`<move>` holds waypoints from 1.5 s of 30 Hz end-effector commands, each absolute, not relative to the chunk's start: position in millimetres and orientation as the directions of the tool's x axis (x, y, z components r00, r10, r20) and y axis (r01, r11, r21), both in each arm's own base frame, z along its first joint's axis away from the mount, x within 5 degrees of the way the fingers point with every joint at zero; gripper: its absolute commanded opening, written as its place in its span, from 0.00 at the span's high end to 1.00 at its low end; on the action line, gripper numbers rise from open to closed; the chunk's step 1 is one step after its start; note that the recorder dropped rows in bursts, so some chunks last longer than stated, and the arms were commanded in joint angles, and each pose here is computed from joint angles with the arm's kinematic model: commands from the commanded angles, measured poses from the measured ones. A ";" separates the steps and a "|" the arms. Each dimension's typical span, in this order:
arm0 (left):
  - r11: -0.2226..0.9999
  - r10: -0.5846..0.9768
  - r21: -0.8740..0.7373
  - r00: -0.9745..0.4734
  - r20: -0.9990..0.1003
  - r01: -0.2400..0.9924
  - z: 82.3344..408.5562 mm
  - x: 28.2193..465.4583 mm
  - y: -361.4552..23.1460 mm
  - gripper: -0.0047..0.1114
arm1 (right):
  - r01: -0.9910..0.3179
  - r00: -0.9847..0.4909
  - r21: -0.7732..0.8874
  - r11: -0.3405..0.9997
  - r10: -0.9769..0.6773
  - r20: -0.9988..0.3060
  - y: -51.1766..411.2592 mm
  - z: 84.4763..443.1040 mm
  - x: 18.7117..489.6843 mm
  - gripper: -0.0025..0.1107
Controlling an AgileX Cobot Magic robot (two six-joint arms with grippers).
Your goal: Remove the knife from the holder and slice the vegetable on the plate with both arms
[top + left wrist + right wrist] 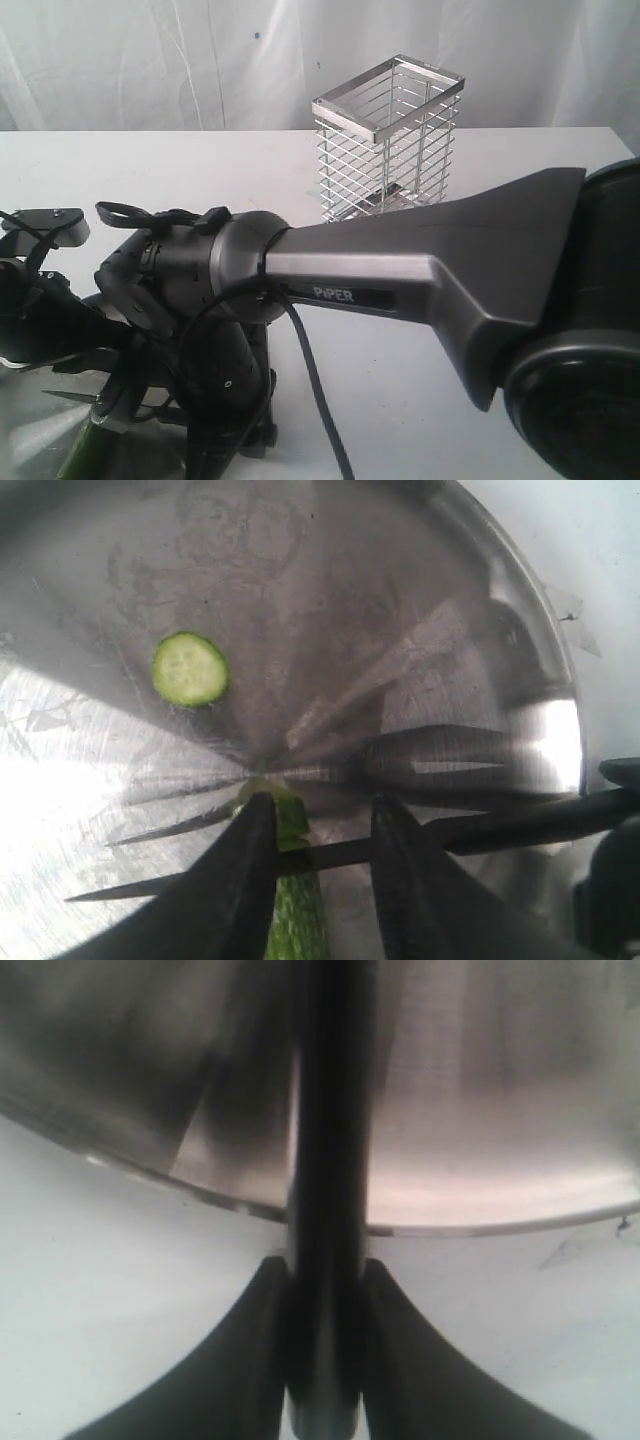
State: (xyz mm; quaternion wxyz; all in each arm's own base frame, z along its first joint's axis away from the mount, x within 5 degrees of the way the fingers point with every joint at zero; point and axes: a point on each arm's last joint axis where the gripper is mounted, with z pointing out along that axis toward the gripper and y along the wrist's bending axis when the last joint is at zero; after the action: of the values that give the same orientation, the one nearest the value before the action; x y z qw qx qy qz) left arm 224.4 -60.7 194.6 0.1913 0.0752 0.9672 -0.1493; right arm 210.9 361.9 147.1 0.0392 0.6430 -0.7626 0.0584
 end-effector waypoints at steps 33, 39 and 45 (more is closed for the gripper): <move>0.972 0.124 -0.146 -0.930 -0.345 0.184 181.8 213.7 -48.5 0.64 | -0.989 -0.140 -0.060 0.136 -0.987 0.082 375.3 160.5 208.9 0.98; 0.980 0.127 -0.107 -0.940 -0.317 0.168 177.9 213.8 -44.7 0.83 | -0.989 -0.140 -0.060 0.136 -0.987 0.082 375.3 160.5 208.9 0.98; 0.978 0.149 -0.093 -0.939 -0.310 0.186 176.7 213.8 -44.0 0.96 | -0.989 -0.140 -0.060 0.136 -0.987 0.082 375.3 160.5 208.9 0.98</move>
State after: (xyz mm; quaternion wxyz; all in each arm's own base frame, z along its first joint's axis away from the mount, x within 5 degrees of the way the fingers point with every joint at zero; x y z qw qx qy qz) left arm 216.3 -48.6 182.3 0.1665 0.0573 0.9805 -0.0871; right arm 210.0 374.9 151.9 0.0173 0.6498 -0.7582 0.0513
